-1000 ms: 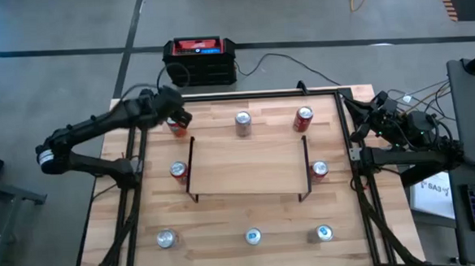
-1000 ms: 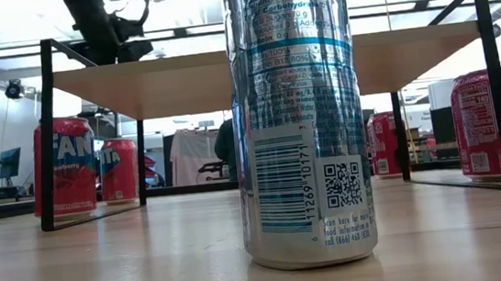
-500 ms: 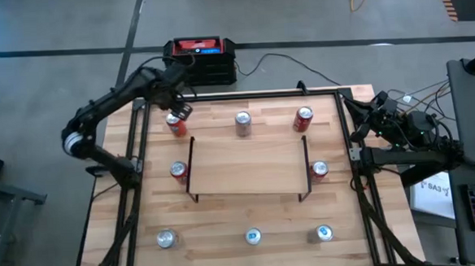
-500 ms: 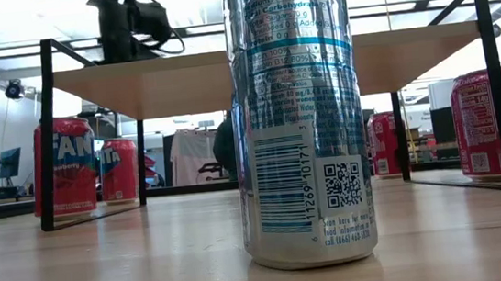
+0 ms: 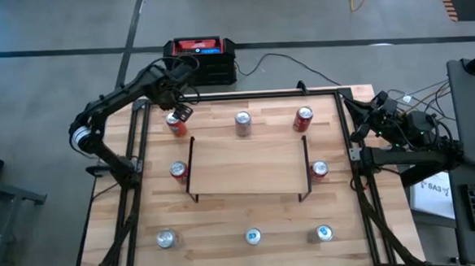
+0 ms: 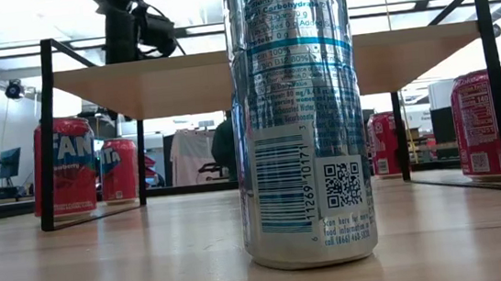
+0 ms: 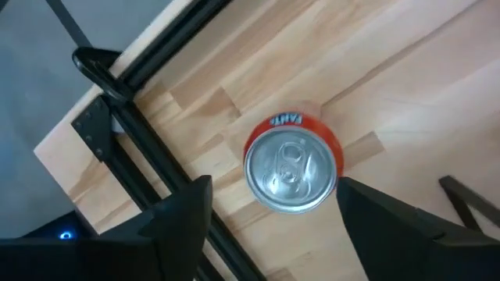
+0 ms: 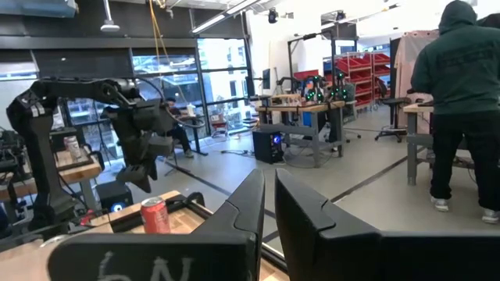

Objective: Place canned beverage on shelf
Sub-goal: Put the top orange soda can on the shelf

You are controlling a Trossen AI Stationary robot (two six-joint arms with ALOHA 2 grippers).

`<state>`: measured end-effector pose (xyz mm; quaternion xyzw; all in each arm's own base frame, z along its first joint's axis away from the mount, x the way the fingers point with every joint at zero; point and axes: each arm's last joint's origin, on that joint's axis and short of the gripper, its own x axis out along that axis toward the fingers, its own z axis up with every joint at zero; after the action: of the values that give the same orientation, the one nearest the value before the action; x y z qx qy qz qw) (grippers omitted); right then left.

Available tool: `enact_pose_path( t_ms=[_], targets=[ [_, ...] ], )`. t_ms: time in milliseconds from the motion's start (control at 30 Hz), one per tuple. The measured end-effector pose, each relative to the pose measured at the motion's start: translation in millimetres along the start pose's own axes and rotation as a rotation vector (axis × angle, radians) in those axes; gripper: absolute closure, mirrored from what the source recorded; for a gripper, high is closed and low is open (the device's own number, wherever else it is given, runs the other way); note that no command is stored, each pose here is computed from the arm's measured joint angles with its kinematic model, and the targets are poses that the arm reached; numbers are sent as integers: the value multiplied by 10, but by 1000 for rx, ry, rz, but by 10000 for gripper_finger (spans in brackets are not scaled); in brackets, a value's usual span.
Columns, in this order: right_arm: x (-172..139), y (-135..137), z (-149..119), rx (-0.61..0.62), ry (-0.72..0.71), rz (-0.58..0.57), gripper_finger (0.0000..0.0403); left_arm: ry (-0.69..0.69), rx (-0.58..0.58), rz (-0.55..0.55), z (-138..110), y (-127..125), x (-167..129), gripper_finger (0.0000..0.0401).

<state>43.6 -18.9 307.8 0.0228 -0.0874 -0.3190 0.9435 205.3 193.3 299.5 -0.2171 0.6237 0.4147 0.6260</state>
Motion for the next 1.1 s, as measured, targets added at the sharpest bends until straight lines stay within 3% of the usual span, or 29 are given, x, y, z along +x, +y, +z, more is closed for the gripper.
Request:
enact_pose_path(
  t_ms=[233, 1100],
  targets=[
    [0, 0, 0, 0, 0, 0, 380, 3, -20, -26, 1, 23, 155, 112],
    [0, 0, 0, 0, 0, 0, 380, 35, -63, -87, -63, 24, 549, 110]
  ],
)
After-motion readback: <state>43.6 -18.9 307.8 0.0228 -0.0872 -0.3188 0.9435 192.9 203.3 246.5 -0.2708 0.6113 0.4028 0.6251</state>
